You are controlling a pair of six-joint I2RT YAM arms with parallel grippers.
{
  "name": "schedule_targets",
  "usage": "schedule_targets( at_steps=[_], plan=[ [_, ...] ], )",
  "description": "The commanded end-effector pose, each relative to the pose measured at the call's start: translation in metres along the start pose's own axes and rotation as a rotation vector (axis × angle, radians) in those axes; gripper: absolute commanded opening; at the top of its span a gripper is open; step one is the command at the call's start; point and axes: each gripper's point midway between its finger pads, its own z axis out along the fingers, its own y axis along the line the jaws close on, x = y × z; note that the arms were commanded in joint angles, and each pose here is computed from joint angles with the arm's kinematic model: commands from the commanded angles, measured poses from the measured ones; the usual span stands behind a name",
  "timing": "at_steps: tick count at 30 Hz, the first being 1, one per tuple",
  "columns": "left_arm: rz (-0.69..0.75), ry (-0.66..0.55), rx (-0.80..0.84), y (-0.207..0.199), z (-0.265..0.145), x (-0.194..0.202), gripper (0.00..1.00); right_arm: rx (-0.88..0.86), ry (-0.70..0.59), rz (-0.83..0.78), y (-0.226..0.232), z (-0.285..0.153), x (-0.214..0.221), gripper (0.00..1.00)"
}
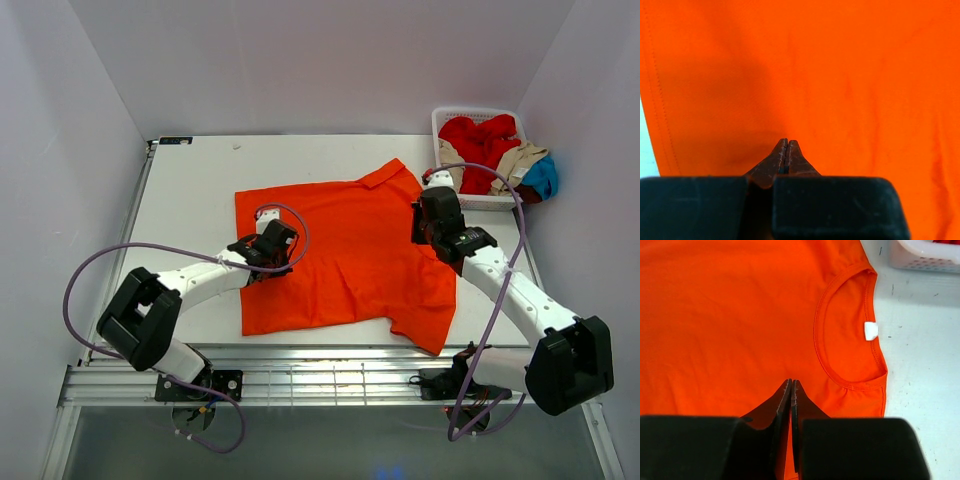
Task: Fold and stack the t-shirts
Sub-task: Flatten out the tshirt
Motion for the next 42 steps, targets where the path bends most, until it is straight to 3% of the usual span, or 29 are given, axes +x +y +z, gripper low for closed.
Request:
schedule_targets(
  at_steps=[1, 14, 23, 27, 31, 36, 42],
  plan=[
    [-0.011, 0.023, -0.079, 0.013, 0.003, 0.007, 0.0, -0.012, -0.023, 0.033, 0.002, -0.008, -0.004, 0.08],
    [0.003, 0.104, -0.223, 0.044, 0.028, 0.03, 0.0, 0.001, -0.037, 0.038, 0.002, -0.011, -0.006, 0.08],
    [-0.023, 0.104, -0.274, 0.073, 0.046, 0.016, 0.0, -0.05, -0.035, 0.007, 0.028, 0.033, -0.023, 0.08],
    [-0.03, 0.079, -0.255, 0.067, 0.048, 0.003, 0.0, -0.04, -0.047, -0.026, 0.035, 0.057, -0.037, 0.08],
    [-0.038, -0.051, -0.112, 0.025, 0.037, -0.038, 0.0, -0.036, -0.062, -0.067, 0.043, 0.085, -0.049, 0.08],
    [0.048, -0.277, 0.159, -0.083, -0.016, -0.098, 0.0, -0.029, -0.073, -0.093, 0.053, 0.113, -0.067, 0.08],
    [0.082, -0.242, 0.477, -0.168, -0.038, -0.076, 0.0, -0.018, -0.035, -0.134, 0.061, 0.148, -0.063, 0.08]
  ],
)
